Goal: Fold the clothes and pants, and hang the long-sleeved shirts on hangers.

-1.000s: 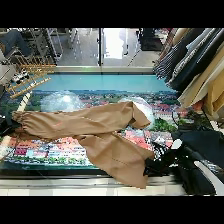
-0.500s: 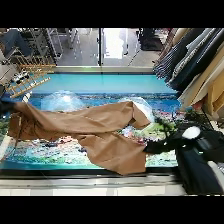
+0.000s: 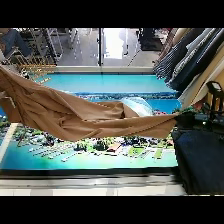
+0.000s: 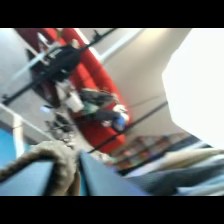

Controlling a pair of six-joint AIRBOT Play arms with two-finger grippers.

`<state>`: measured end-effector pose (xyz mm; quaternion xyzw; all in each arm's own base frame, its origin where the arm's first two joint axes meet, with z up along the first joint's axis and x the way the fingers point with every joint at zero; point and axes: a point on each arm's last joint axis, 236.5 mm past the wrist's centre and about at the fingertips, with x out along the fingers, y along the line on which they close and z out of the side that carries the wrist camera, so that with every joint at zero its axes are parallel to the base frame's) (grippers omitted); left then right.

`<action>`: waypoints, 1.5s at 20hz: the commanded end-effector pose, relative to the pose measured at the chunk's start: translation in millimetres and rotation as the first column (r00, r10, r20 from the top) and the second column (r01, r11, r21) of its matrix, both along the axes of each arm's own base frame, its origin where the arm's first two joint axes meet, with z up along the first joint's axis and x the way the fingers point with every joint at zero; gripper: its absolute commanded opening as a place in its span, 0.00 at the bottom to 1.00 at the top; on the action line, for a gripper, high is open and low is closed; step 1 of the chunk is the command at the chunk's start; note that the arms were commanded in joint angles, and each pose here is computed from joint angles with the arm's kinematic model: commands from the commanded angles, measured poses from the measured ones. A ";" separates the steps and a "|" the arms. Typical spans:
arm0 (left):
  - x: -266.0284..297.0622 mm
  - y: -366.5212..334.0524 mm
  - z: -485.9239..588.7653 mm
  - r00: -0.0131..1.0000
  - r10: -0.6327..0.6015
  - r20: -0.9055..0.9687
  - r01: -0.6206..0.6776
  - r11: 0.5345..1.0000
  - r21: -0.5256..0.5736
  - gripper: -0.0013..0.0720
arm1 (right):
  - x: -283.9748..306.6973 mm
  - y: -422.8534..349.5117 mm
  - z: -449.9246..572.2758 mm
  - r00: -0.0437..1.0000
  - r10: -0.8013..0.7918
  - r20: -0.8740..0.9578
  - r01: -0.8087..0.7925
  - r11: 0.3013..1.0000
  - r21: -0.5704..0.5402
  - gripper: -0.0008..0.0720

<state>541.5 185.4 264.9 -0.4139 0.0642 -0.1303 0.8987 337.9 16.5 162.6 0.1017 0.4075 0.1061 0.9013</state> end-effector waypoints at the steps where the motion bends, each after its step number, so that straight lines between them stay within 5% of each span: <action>1: 44.2 6.4 -82.8 0.978 0.134 -0.162 -0.098 0.972 0.214 0.97 | 35.1 -25.2 -26.3 0.997 -0.071 -0.036 0.071 0.997 0.005 0.04; 4: 27.2 7.4 -172.7 0.900 0.114 -0.420 0.059 0.924 0.378 0.98 | 41.9 -22.1 -72.2 0.982 -0.050 -0.183 0.061 0.997 0.055 0.04; 7: -38.0 37.4 -239.2 0.715 0.156 -0.682 0.262 0.845 0.467 0.97 | 44.2 -22.7 -84.9 0.975 -0.045 -0.216 0.059 0.996 0.061 0.04; 10: -76.1 45.6 -271.9 0.626 0.089 -0.775 0.442 0.778 0.446 0.86 | 47.3 -24.2 -82.3 0.979 -0.053 -0.199 0.066 0.996 0.058 0.04; 13: -80.9 50.0 -302.0 0.588 0.063 -0.807 0.463 0.791 0.399 0.87 | 45.9 -23.4 -82.9 0.978 -0.049 -0.205 0.062 0.996 0.059 0.04; 21: -46.6 41.3 -343.8 0.639 0.047 -0.768 0.510 0.721 0.469 0.87 | 42.2 -21.5 -84.6 0.974 -0.040 -0.221 0.055 0.996 0.063 0.04; 25: -78.0 2.7 -368.9 0.506 -0.111 -0.856 0.643 0.710 0.287 0.84 | 42.5 -22.0 -84.4 0.975 -0.041 -0.220 0.056 0.997 0.061 0.04; 26: -94.7 -11.6 -369.1 0.448 -0.183 -0.875 0.699 0.683 0.215 0.53 | 42.7 -22.5 -84.5 0.975 -0.043 -0.219 0.057 0.997 0.058 0.04; 27: -110.9 -24.4 -366.5 0.392 -0.250 -0.885 0.749 0.645 0.149 0.05 | 43.3 -23.1 -84.4 0.975 -0.044 -0.216 0.058 0.997 0.057 0.04; 30: -132.2 -42.6 -354.8 0.316 -0.344 -0.884 0.793 0.607 0.048 0.04 | 49.4 -26.2 -81.6 0.980 -0.060 -0.190 0.071 0.996 0.051 0.04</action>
